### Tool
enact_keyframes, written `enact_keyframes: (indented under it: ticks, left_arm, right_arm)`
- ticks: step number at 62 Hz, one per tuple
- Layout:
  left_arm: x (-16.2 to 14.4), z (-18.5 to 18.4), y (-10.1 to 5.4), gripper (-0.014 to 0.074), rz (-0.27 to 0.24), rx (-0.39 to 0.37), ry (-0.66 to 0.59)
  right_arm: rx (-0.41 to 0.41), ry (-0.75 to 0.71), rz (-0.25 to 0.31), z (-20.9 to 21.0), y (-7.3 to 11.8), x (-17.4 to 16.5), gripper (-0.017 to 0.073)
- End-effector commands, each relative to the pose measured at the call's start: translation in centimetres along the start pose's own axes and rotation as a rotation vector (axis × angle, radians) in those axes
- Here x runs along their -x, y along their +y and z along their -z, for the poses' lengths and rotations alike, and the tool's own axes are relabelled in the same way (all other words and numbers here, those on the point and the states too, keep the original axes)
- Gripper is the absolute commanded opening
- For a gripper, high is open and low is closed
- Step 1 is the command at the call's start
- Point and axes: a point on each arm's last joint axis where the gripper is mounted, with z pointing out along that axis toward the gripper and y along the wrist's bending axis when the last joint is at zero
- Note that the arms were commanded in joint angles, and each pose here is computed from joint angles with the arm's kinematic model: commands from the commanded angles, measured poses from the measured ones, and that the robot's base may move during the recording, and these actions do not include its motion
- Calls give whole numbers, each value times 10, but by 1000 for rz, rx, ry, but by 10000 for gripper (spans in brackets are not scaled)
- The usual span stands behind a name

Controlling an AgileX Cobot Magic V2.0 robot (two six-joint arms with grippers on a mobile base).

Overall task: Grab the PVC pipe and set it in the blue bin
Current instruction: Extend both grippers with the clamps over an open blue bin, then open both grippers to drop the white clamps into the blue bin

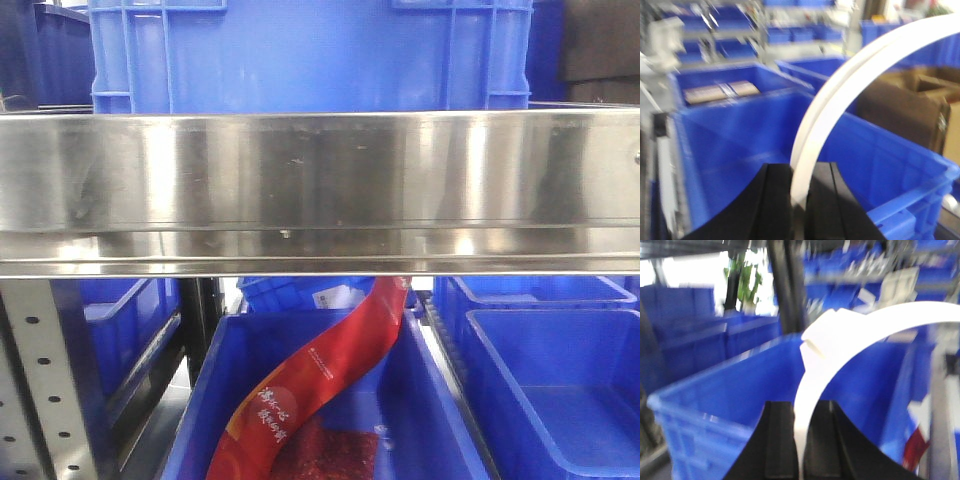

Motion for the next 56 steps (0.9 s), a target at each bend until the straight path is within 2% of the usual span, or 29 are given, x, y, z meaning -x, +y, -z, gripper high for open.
enact_keyframes:
  ticks: [1,12,21,36,56]
  left_arm:
    - [11,-15,-4,-111,32,-28,33]
    - [18,-54,-3,-111,150,-36,114]
    - [21,-85,-3,-111,218,-37,162]
    - [12,-137,1,-111,226,-34,195]
    - [-14,-168,3,-111,246,-29,264]
  right_arm:
    - [20,94,15,-21,8,-1,-160]
    - [16,220,18,-63,13,1,-160]
    - [15,279,2,-89,16,10,-160]
    - [18,274,1,-127,20,26,-160]
    - [11,324,-6,-158,18,2,-160]
